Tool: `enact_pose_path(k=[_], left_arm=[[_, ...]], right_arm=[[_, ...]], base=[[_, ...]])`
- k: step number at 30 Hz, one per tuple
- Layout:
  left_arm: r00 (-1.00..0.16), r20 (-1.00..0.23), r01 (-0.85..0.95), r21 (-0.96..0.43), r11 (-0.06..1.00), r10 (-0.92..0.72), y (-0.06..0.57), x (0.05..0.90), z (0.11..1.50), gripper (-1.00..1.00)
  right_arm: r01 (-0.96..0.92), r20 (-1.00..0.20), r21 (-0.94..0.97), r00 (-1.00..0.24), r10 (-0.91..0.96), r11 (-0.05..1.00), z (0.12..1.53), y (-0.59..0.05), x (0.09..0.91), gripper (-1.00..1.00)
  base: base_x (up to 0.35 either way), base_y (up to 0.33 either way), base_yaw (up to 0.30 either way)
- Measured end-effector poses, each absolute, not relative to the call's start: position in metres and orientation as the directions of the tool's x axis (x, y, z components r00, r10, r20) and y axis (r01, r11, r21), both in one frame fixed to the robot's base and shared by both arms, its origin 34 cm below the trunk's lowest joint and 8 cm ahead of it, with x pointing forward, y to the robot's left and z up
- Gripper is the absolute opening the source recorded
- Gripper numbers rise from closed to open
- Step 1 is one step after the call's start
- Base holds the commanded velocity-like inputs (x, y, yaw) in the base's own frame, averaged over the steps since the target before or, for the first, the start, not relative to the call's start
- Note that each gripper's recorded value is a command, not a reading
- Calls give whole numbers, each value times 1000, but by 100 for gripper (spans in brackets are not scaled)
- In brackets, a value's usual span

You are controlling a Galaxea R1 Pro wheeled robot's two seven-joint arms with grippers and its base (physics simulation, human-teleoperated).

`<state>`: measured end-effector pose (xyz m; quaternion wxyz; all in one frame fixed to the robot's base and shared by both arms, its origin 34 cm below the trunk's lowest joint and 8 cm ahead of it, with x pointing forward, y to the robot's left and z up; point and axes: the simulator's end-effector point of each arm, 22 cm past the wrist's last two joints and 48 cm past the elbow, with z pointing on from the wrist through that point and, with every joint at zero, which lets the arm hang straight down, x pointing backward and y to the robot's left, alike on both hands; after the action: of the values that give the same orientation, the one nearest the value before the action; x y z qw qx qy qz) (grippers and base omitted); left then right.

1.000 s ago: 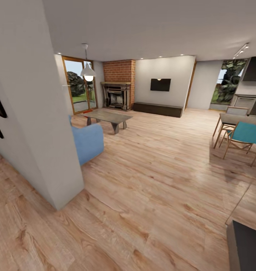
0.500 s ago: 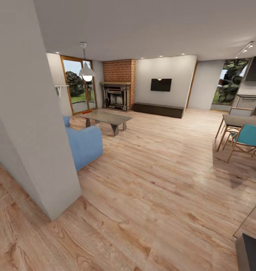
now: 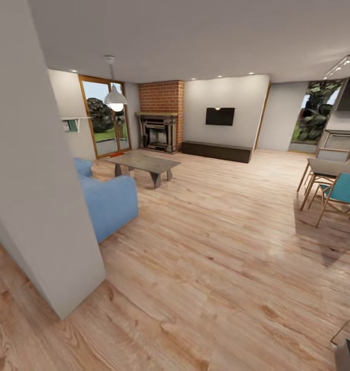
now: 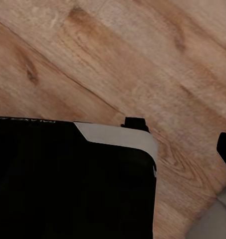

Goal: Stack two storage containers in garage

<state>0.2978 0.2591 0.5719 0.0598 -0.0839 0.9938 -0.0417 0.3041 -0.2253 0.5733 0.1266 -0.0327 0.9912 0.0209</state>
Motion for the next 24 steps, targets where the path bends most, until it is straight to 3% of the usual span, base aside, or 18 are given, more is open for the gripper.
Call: enact_pose_path(k=[24], left_arm=[[-979, -114, -159, -100, 982, -170, 252, 297, 572, 100]], right_arm=[[-66, -251, 33, -966, -55, 997, 573, -227, 304, 100]], base=[[322, 0, -239]])
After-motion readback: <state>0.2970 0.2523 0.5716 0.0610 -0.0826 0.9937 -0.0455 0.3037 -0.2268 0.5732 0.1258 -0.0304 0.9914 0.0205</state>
